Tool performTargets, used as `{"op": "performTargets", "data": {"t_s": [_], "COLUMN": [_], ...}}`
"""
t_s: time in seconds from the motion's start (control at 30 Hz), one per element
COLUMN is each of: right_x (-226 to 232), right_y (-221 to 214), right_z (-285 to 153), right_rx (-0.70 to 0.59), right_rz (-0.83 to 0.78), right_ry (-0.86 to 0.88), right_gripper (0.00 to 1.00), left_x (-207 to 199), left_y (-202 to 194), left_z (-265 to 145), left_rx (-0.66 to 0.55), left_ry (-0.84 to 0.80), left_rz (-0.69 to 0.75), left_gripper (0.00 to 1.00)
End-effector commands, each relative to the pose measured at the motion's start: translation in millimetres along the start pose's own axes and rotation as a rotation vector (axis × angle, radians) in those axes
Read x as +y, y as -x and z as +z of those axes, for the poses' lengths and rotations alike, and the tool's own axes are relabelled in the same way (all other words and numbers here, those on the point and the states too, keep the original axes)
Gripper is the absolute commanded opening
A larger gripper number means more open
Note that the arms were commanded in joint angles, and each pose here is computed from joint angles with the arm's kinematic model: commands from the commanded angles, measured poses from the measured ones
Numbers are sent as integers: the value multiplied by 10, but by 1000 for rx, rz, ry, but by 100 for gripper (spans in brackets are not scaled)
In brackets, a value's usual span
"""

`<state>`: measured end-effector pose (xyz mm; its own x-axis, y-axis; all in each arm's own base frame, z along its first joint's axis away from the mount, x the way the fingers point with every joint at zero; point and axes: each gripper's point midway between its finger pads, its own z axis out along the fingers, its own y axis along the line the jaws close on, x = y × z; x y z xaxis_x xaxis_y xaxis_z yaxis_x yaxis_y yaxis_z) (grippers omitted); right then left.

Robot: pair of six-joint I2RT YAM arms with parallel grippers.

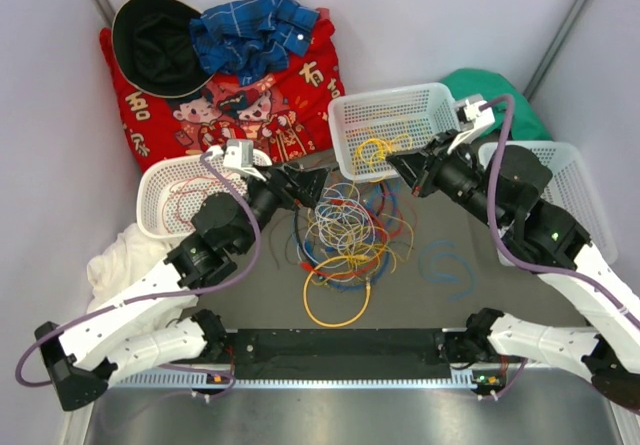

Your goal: Untangle the cables

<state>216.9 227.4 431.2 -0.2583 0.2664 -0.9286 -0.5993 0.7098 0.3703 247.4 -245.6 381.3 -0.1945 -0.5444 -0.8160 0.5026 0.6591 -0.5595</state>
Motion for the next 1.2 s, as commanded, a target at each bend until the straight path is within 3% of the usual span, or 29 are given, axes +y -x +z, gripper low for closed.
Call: {"op": "performTargets", "data": {"t_s": [0.0,0.3,0.47,0.8,1.03,1.1,1.17], "right_x": [103,184,259,478,468,466,506], "right_y": [271,401,494,659,624,619,602], "right_z": [-95,-192,-273,-381,-388,-401,-418], "right_rx": [-64,-76,-84,-90,-75,-76,-67], "right_rz": [-10,6,24,78,87,94,98], "right_ry": [26,51,79,166,161,162,185], "right_gripper": [0,0,0,0,0,0,0], "left_x": [-63,-391,-263,-177,-468,-481,-489], "left_y": [13,-460,-791,-926,-875,-875,-880], "left_z": [-23,58,87,246,298,321,352], "left_rx": [-45,46,85,61,40,38,37], "left_ry": [-61,-319,-333,-315,-436,-437,-438], "left_rz": [-20,-11,32,53,-2,0,14], "left_gripper": [99,99,99,98,95,93,84]}}
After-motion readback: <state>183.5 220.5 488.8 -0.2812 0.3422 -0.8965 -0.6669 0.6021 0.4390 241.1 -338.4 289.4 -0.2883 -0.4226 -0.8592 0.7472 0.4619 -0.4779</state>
